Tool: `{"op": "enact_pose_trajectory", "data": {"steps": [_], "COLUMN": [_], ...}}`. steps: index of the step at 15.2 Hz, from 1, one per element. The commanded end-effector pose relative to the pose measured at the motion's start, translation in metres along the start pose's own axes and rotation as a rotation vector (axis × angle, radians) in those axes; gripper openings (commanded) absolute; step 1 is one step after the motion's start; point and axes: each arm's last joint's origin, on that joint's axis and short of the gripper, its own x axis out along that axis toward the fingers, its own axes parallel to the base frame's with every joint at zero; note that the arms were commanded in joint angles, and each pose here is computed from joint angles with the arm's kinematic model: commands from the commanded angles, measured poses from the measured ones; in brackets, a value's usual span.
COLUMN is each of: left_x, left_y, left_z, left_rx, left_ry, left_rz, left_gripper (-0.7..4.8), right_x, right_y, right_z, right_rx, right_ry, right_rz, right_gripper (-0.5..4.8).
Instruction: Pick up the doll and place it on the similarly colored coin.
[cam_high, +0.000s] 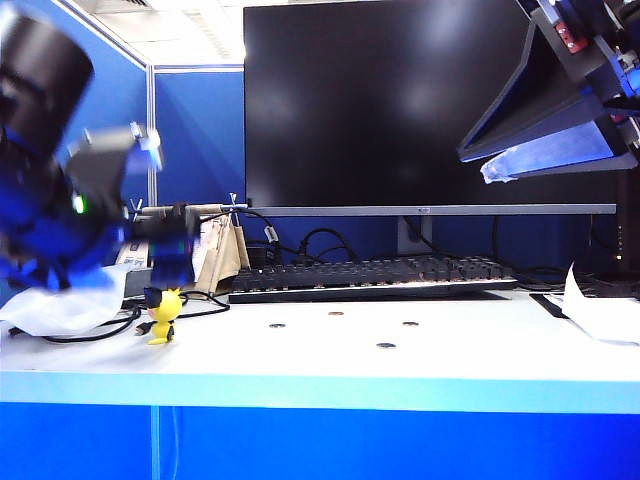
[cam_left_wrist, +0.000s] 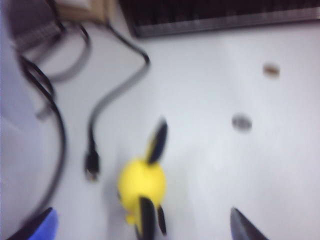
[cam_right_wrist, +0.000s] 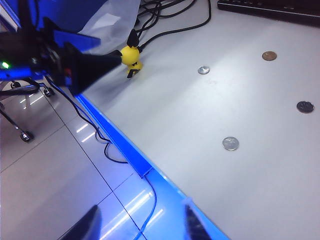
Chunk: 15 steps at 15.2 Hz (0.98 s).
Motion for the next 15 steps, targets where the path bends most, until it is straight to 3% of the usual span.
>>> {"op": "enact_pose_trajectory", "data": {"steps": [1,9,12,15], "left_x": [0.011,0.027,0.035,0.043], "left_y": [-0.002,0.0,0.0,0.016], "left_z": [-0.003,-0.019,-0.01,-0.004], "left_rx": [-0.019,-0.028,-0.007,-0.02], "left_ry": [-0.071,-0.065,-0.095,-0.098], "left_rz": [-0.018,-0.011,-0.004,0.042], "left_gripper": [4.79,4.79,4.79,4.79], "right_x": [0.0,0.0,0.0,0.0], "right_y": [0.001,0.001,0.0,0.0], "right_z": [0.002,0.002,0.002,0.002], "right_rx": [-0.008,-0.007,-0.008,-0.01], "right_ry": [-0.015,-0.014,-0.016,-0.019], "right_rz": [0.004,0.004,-0.001,-0.004], "right_gripper": [2.12,2.12,2.12,2.12]}}
